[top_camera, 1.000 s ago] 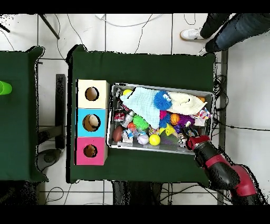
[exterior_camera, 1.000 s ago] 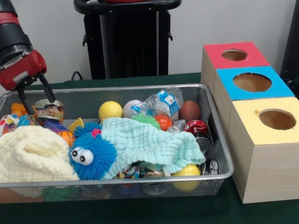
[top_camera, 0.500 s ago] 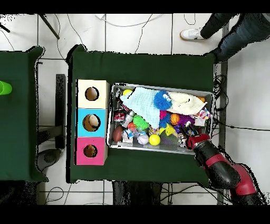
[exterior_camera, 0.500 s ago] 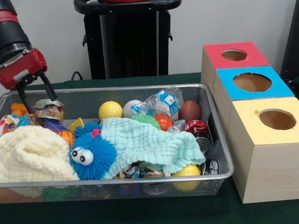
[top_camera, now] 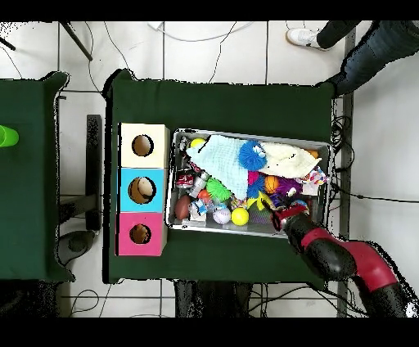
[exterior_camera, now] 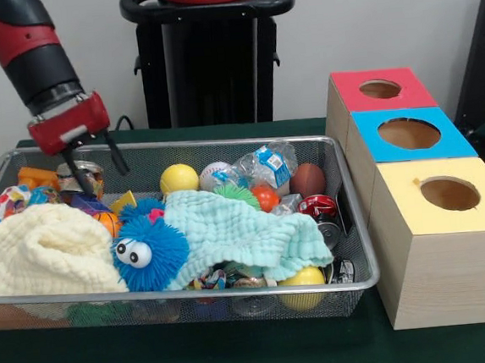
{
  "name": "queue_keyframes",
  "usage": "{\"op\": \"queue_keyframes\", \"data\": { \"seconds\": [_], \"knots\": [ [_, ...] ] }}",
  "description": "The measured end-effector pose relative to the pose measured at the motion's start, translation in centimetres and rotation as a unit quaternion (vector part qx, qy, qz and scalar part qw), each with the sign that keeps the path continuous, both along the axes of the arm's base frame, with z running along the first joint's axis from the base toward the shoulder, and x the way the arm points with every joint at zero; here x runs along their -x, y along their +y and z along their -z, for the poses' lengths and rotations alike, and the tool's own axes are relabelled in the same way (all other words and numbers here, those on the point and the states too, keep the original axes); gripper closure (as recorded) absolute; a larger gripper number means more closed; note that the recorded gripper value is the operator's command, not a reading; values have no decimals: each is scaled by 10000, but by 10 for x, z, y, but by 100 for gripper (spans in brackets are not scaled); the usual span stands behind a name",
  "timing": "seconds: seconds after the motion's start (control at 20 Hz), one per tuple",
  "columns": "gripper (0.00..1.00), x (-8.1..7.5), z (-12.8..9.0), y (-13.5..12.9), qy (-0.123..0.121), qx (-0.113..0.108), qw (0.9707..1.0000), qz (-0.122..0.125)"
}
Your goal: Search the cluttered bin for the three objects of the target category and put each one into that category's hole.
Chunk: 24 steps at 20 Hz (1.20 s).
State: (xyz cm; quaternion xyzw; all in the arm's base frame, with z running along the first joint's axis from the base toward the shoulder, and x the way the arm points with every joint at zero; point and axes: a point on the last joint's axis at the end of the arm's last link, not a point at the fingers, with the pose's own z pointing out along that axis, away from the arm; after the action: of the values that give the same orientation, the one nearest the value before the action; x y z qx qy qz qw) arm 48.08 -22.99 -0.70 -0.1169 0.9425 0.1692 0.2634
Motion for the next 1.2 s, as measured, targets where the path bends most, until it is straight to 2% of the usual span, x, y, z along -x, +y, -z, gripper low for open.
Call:
{"op": "queue_keyframes", "data": {
  "seconds": [0.05,0.15,0.2,0.3,0.4,0.5,0.9,1.2],
  "knots": [
    [0,1,8,24,324,284,9984,-372],
    [0,2,13,39,514,441,9960,-592],
    [0,3,18,54,690,557,9931,-772],
    [0,2,20,70,842,654,9899,-933],
    [0,-5,16,84,983,799,9860,-1081],
    [0,-8,15,85,1147,919,9832,-1080],
    [0,-14,14,82,1463,998,9805,-850],
    [0,-18,14,83,1611,1200,9761,-830]
  ]
}}
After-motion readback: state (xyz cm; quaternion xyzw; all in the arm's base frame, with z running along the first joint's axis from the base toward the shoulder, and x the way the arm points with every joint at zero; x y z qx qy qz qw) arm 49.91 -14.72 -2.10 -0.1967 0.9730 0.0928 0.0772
